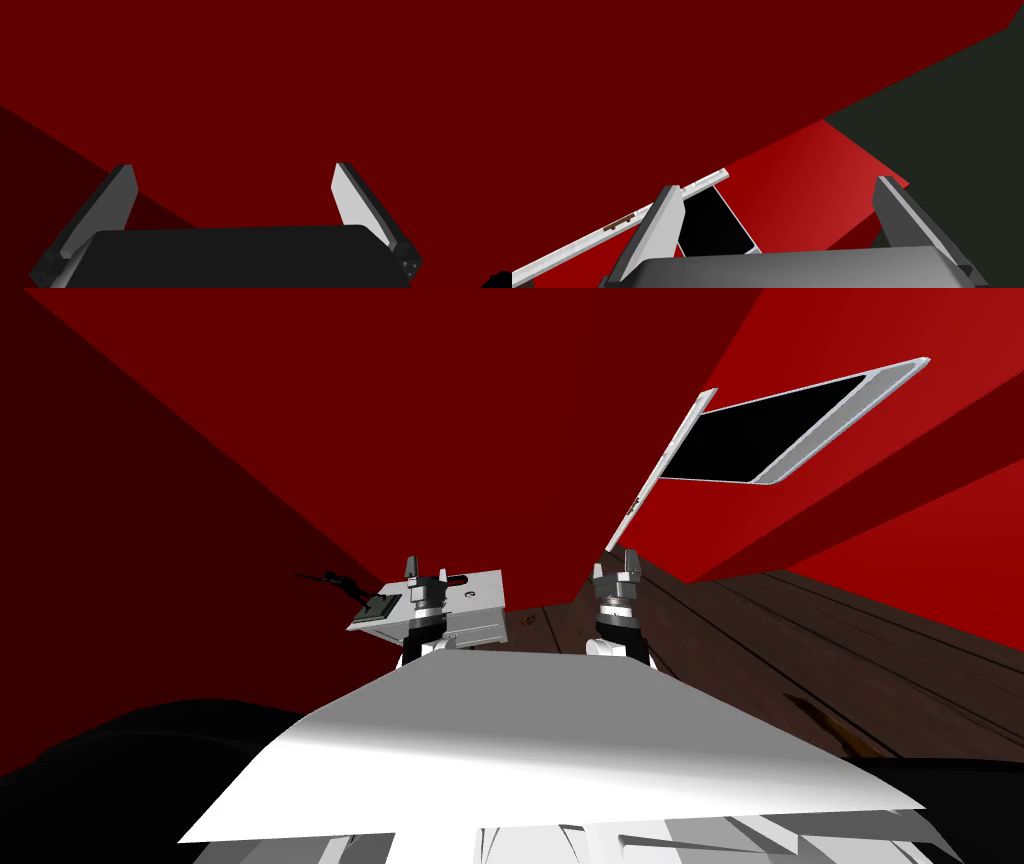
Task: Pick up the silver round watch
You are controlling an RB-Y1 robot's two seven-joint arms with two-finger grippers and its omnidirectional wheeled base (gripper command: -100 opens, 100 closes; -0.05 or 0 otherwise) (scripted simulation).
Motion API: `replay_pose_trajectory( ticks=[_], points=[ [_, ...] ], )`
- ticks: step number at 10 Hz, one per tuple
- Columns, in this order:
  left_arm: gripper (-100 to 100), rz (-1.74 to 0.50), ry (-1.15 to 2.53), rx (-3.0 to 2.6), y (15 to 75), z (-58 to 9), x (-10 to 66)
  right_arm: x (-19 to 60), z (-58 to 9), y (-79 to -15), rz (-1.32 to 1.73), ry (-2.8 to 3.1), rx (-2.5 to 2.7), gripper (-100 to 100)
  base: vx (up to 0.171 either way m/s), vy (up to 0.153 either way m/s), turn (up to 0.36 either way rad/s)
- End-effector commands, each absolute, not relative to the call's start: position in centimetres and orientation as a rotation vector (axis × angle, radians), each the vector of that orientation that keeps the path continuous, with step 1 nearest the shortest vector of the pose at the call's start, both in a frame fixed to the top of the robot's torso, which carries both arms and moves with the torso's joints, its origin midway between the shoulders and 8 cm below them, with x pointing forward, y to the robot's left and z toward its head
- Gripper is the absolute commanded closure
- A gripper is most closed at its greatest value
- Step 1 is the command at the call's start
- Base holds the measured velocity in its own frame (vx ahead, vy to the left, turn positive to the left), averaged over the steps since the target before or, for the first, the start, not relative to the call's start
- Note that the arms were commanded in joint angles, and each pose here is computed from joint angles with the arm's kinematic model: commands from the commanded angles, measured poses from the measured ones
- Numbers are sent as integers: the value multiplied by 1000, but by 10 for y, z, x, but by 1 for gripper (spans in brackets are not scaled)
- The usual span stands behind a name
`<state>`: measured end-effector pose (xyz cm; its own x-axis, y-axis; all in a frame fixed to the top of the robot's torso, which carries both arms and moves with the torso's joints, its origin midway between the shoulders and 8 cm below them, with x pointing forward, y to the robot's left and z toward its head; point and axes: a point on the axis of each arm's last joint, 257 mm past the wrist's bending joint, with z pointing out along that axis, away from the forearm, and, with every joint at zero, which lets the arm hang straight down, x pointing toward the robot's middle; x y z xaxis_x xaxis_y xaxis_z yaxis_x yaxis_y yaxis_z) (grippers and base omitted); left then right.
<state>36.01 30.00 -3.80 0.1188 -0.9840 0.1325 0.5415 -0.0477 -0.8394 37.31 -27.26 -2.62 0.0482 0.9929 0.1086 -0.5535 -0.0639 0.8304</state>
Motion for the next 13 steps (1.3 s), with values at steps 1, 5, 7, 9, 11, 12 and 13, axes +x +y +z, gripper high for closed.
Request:
replay_pose_trajectory(
  ticks=[1,5,7,9,11,12,13],
  points=[
    [-100,-1355,696,-920,303,-50,367,373,-26,-273,1438,672,865,0,5,-27,-39],
    [-100,-1254,836,-979,323,-91,384,373,-26,-273,1438,672,865,0,4,-72,-40],
    [-100,-1181,904,-1022,343,-116,392,373,-26,-272,1438,672,865,0,3,-106,-51],
    [-100,-1134,947,-1058,355,-132,396,373,-26,-273,1438,672,865,0,-4,-71,-30],
    [-100,-1086,984,-1092,368,-148,399,373,-26,-273,1438,672,865,0,6,-65,-33],
    [-100,-1043,1009,-1113,382,-160,400,373,-26,-273,1438,672,865,0,8,-110,-80],
    [-100,-1036,1020,-1127,382,-164,401,373,-26,-272,1438,672,865,0,4,-90,-21]
  ],
)
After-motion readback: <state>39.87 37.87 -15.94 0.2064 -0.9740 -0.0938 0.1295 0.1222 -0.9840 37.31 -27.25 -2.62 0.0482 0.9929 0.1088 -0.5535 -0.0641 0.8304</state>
